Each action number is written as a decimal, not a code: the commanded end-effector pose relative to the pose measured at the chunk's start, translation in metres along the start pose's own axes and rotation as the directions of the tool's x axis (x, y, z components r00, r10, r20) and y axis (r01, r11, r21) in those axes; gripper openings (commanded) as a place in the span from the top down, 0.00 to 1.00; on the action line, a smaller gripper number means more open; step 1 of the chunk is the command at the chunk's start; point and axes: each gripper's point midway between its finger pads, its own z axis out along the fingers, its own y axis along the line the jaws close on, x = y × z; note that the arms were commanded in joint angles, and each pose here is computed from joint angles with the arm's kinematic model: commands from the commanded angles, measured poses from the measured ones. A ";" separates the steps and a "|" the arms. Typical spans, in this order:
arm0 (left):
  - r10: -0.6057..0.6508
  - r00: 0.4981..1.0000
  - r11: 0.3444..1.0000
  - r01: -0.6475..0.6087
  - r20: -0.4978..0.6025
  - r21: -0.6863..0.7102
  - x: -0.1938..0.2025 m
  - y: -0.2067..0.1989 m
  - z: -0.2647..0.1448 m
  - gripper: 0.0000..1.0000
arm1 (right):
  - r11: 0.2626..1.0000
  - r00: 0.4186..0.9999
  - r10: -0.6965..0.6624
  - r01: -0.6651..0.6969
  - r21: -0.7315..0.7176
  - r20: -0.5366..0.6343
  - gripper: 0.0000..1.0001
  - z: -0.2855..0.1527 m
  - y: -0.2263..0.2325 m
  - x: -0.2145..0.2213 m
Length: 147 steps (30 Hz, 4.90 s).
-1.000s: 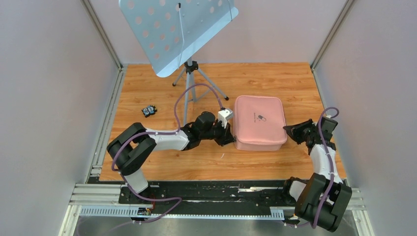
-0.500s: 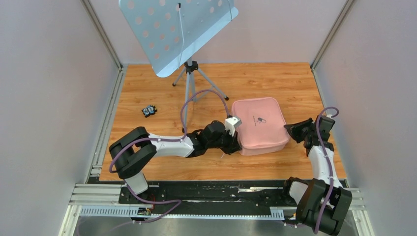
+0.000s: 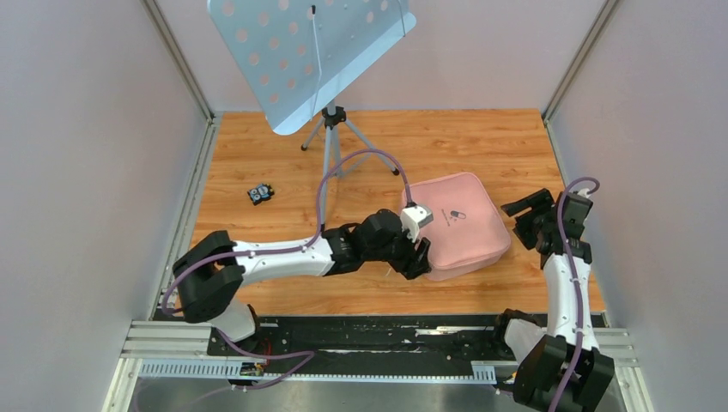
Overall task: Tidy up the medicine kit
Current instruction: Zip the medicine box at the center of the board.
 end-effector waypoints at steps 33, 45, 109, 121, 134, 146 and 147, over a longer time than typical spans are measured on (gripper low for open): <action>-0.506 0.828 0.812 0.552 0.241 -0.189 -0.077 0.100 0.024 0.26 | 0.970 0.992 0.120 -0.108 0.219 -0.043 0.54 -0.052 -0.045 0.086; -0.524 0.818 0.784 0.572 0.238 -0.240 -0.063 0.111 0.024 0.39 | 0.999 0.983 -0.022 0.028 0.031 -0.180 0.69 -0.004 -0.002 0.093; -0.403 0.819 0.719 0.560 0.409 -0.412 -0.092 0.146 -0.037 0.39 | 0.950 0.950 -0.308 0.311 -0.044 0.060 0.74 0.009 0.064 0.013; -0.364 0.851 0.706 0.517 0.377 -0.484 -0.116 0.194 -0.003 0.25 | 0.928 0.917 -0.372 0.370 -0.041 -0.146 0.50 -0.019 0.055 0.152; -0.419 0.844 0.664 0.537 0.336 -0.521 -0.091 0.215 0.035 0.24 | 0.885 0.888 -0.438 0.453 0.106 -0.138 0.49 0.027 0.067 0.161; -0.425 0.844 0.670 0.537 0.329 -0.513 -0.085 0.213 0.033 0.26 | 0.827 0.854 -0.519 0.508 0.241 -0.020 0.53 0.033 0.059 0.136; -0.424 0.843 0.671 0.538 0.331 -0.510 -0.086 0.212 0.032 0.26 | 0.823 0.852 -0.524 0.509 0.251 -0.006 0.54 0.030 0.057 0.131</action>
